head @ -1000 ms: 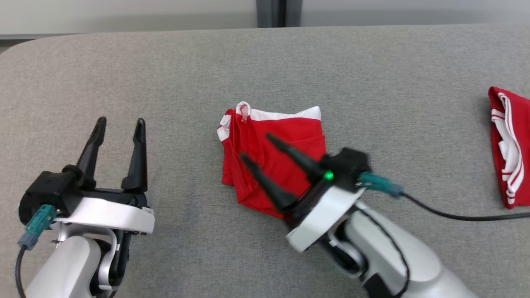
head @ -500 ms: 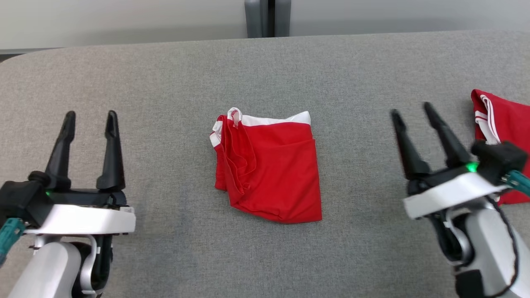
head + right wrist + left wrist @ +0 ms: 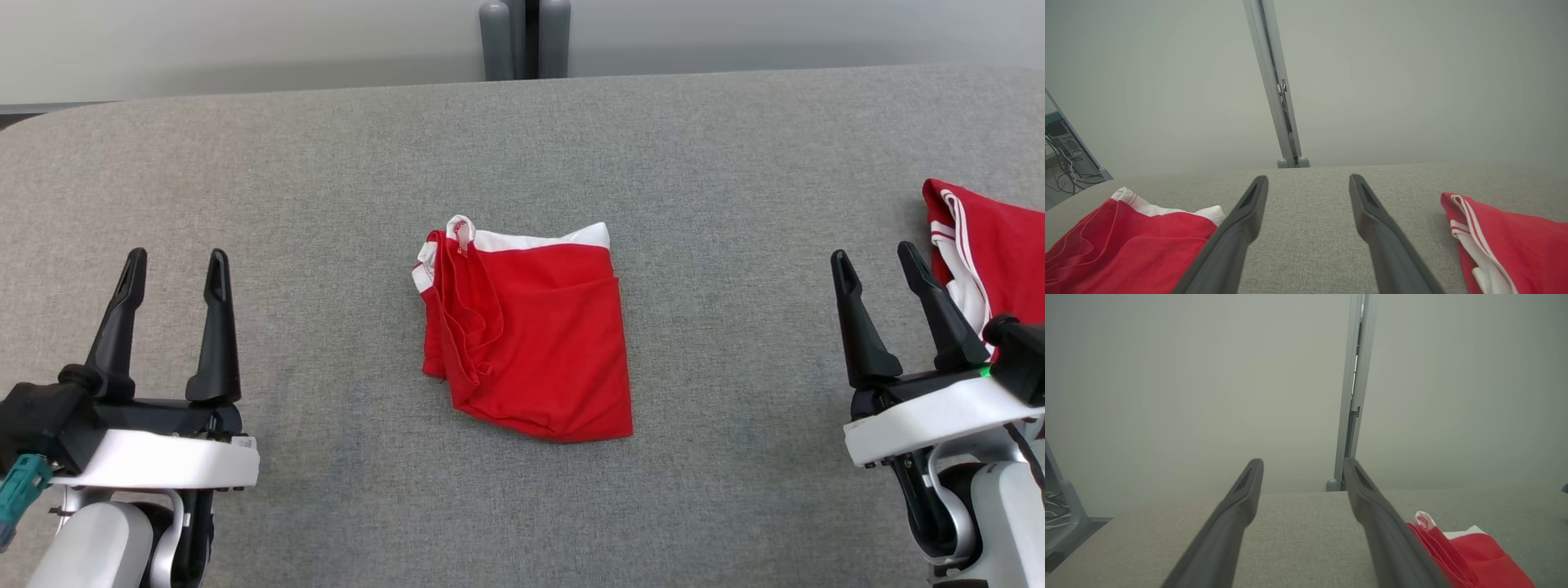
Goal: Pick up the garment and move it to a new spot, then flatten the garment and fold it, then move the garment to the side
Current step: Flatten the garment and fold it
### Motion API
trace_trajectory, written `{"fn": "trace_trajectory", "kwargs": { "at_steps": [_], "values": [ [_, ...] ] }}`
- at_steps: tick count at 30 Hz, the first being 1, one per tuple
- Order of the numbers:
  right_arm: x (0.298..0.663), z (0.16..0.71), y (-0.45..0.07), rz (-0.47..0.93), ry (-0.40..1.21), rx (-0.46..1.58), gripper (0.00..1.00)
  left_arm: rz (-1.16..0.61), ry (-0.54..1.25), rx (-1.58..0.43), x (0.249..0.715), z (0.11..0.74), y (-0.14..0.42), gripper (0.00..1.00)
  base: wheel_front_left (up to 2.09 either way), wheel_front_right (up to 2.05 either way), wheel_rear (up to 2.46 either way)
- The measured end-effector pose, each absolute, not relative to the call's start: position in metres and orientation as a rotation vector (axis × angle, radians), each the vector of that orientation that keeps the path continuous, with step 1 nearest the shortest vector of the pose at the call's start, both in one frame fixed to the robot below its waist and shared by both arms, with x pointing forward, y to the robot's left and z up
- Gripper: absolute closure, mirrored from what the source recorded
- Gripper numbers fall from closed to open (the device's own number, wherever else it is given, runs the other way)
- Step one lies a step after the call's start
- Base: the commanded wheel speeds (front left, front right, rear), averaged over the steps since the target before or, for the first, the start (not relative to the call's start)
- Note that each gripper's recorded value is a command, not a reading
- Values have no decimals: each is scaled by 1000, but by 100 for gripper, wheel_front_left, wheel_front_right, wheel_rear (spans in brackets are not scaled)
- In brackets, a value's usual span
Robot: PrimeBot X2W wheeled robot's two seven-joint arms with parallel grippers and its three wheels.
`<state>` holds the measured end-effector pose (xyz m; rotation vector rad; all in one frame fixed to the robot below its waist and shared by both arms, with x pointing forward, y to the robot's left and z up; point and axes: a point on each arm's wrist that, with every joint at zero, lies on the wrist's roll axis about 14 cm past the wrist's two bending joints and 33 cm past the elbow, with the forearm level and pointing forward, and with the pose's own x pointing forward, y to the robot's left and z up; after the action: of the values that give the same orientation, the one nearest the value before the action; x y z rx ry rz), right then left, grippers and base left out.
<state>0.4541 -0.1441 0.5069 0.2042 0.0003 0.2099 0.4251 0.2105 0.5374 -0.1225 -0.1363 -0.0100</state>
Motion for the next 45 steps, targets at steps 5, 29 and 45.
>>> {"fn": "trace_trajectory", "kwargs": {
  "at_steps": [5,29,45],
  "values": [
    [455,507,-144,207,5,203,0,-17,-131,-113,424,535,208,0,0,0,0],
    [465,476,-23,543,161,204,100,16,-100,-123,413,525,214,0,0,0,0],
    [419,431,107,942,353,175,100,60,-73,-124,407,516,227,0,0,0,0]
  ]
}}
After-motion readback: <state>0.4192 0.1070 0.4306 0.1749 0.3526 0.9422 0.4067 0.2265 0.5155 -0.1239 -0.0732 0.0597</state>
